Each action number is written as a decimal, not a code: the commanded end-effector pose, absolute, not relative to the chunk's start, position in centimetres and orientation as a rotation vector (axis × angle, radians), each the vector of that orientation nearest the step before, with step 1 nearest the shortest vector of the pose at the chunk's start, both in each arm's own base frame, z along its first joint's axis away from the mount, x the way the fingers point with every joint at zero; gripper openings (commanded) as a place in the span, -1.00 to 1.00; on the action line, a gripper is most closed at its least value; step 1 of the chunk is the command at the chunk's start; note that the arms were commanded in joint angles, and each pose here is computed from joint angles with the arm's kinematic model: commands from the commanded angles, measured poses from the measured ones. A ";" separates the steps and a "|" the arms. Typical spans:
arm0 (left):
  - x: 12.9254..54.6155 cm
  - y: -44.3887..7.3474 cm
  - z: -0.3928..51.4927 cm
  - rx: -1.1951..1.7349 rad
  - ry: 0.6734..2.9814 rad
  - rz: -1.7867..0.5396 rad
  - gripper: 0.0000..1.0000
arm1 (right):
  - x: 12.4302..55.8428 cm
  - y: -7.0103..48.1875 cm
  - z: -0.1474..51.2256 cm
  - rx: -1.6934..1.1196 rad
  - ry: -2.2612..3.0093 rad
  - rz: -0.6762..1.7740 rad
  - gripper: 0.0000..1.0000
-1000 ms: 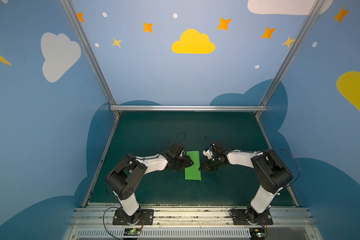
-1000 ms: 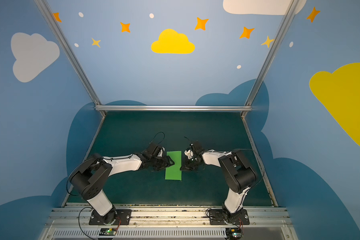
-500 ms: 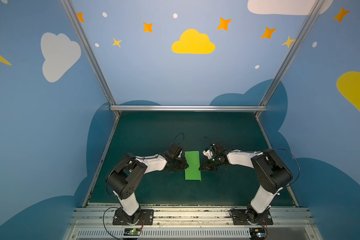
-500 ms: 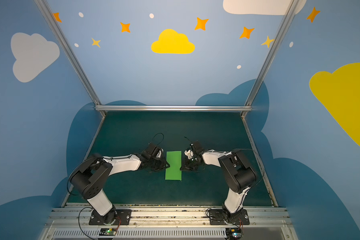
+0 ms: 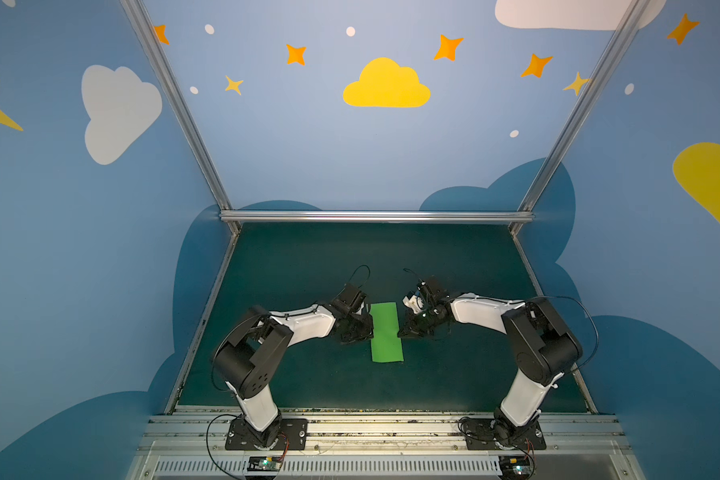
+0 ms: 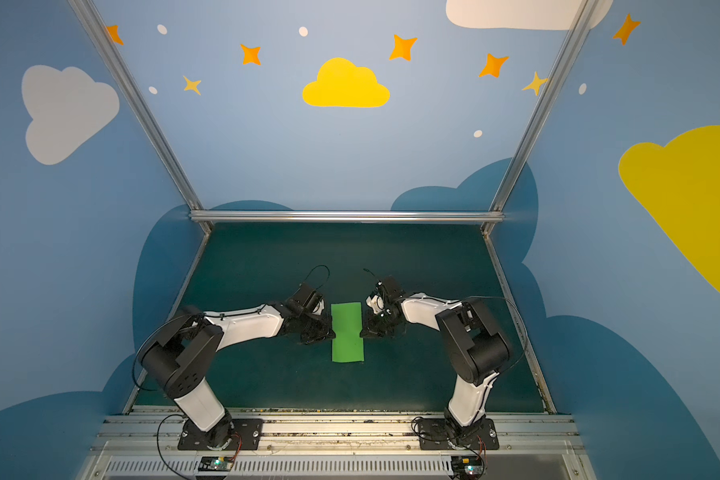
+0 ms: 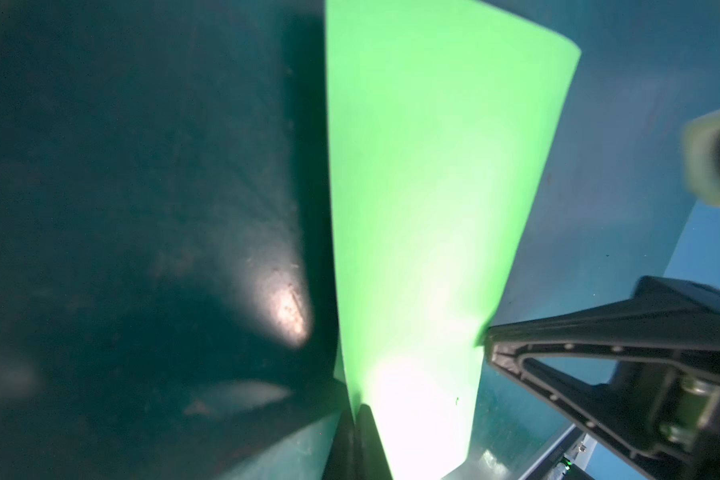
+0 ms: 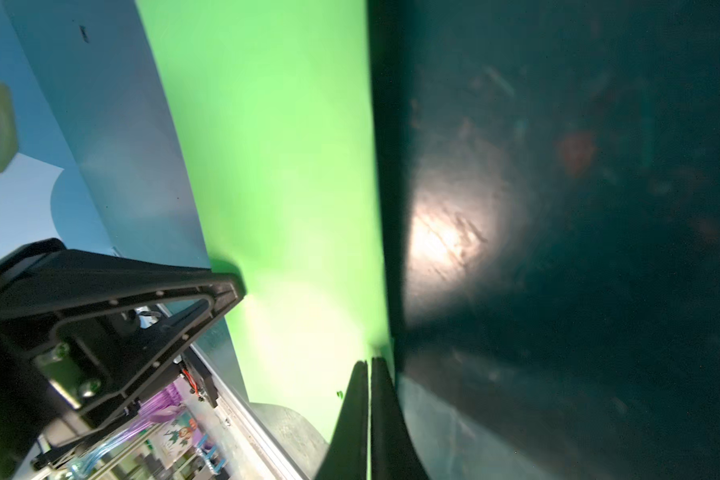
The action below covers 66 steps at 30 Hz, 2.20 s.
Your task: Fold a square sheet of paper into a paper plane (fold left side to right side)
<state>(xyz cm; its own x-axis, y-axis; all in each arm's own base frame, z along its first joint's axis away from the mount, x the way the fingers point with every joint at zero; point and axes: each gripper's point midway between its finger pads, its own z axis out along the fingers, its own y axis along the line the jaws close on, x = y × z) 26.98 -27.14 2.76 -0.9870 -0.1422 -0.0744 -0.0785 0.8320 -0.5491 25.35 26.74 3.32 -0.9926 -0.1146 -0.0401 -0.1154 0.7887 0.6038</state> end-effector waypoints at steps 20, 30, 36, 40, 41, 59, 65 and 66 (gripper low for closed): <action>25.8 -27.9 3.4 -0.188 3.056 -0.899 -0.92 | 17.0 31.1 5.8 -0.773 2.618 0.517 0.25; 25.7 -28.0 3.4 -0.183 3.062 -0.912 -0.92 | 16.7 32.9 6.0 -0.794 2.447 0.450 0.30; 25.7 -28.1 3.4 -0.186 3.062 -0.916 -0.92 | 16.6 32.6 6.6 -0.701 2.375 0.467 0.30; 25.7 -28.0 3.4 -0.186 3.062 -0.914 -0.92 | 16.5 31.0 7.2 -0.659 2.311 0.475 0.28; 25.7 -28.0 3.4 -0.188 3.063 -0.913 -0.92 | 16.3 30.8 7.6 -0.662 2.283 0.489 0.28; 25.8 -28.4 3.7 -0.190 3.073 -0.935 -0.92 | 14.9 33.1 7.9 -0.736 2.143 0.527 0.37; 25.8 -28.6 3.9 -0.190 3.075 -0.955 -0.92 | 16.4 32.3 7.0 -0.612 2.148 0.441 0.33; 25.8 -28.6 3.9 -0.189 3.075 -0.954 -0.92 | 16.6 32.2 7.0 -0.597 2.146 0.427 0.32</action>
<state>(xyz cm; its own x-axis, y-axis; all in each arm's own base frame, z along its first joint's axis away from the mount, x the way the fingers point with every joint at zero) 25.74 -28.41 3.79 -0.9907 -0.0917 0.1010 -0.1327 0.8184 -0.5591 15.39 32.19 6.06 -0.5391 -0.3345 -0.7730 -0.6149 0.7835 0.0898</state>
